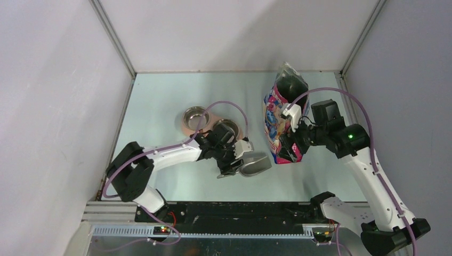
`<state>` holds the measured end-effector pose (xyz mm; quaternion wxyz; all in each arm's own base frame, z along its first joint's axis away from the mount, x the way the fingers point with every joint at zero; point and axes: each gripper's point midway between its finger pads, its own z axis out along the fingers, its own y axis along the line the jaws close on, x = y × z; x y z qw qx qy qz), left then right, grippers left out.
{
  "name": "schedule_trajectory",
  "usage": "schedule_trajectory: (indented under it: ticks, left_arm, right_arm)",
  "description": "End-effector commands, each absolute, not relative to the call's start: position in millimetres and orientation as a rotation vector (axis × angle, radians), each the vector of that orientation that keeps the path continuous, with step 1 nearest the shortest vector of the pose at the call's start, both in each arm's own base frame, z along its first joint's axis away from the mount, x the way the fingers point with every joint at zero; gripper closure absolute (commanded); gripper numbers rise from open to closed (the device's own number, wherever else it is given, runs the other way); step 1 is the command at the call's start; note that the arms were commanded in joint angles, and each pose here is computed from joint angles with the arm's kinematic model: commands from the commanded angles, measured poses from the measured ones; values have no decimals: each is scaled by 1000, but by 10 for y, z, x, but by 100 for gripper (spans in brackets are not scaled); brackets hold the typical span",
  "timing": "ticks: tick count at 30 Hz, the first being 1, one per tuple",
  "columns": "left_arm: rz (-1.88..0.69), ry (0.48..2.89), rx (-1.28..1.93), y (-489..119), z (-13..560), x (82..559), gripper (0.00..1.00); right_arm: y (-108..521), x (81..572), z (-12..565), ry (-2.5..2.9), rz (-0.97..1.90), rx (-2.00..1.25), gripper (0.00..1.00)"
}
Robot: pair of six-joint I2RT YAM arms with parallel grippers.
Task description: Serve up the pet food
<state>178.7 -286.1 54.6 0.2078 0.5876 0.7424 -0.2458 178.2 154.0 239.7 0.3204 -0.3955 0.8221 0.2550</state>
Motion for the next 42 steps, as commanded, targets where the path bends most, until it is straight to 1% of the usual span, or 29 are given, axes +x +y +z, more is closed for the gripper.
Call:
schedule_trajectory:
  ticks: [1, 4, 7, 9, 12, 14, 16, 17, 18, 19, 20, 22, 23, 27, 30, 32, 38, 42]
  left_arm:
    - [-737, 2065, 1562, -3020, 504, 1838, 33]
    - [-735, 2090, 1559, -3011, 418, 1833, 38]
    - [-748, 2097, 1575, -3007, 365, 1801, 47]
    - [-760, 2097, 1598, -2986, 311, 1761, 50]
    - [-771, 2093, 1625, -2968, 254, 1723, 52]
    - [-789, 2082, 1644, -2968, 234, 1692, 56]
    - [-802, 2058, 1666, -2974, 227, 1668, 67]
    - [-804, 2052, 1676, -2963, 218, 1656, 71]
    - [-803, 2031, 1695, -2961, 224, 1651, 80]
    - [-801, 2027, 1709, -2943, 224, 1637, 86]
    - [-796, 1994, 1732, -2938, 259, 1639, 95]
    - [-779, 1932, 1783, -2898, 339, 1628, 100]
    - [-762, 1892, 1813, -2871, 366, 1629, 100]
    - [-602, 1681, 1887, -2785, 794, 1777, 100]
    - [-468, 1606, 1907, -2686, 1084, 1938, 100]
    - [-432, 1575, 1913, -2612, 1258, 1980, 100]
    - [-356, 1441, 1975, -2398, 1760, 1956, 100]
    - [-291, 1349, 1887, -2357, 2201, 1978, 100]
  right_arm:
    - [1518, 1839, 2475, 2112, 647, -1030, 18]
    - [1504, 1853, 2462, 2114, 643, -1019, 18]
    - [1506, 1852, 2444, 2114, 648, -1012, 18]
    - [1508, 1851, 2428, 2117, 653, -1007, 18]
    - [1509, 1853, 2415, 2123, 655, -1003, 18]
    - [1509, 1864, 2418, 2122, 653, -997, 18]
    - [1511, 1876, 2427, 2119, 653, -991, 18]
    - [1511, 1880, 2429, 2120, 653, -986, 18]
    - [1509, 1894, 2434, 2118, 652, -980, 18]
    - [1509, 1903, 2435, 2122, 653, -971, 18]
    - [1501, 1917, 2433, 2127, 648, -961, 18]
    - [1497, 1923, 2413, 2149, 651, -942, 18]
    - [1504, 1920, 2392, 2165, 660, -935, 18]
    - [1554, 1984, 2342, 2199, 669, -915, 19]
    - [1650, 2053, 2361, 2201, 699, -919, 19]
    - [1751, 2099, 2425, 2170, 725, -952, 18]
    - [2084, 2236, 2694, 1978, 689, -1205, 16]
    - [2314, 2218, 2874, 1810, 652, -1381, 15]
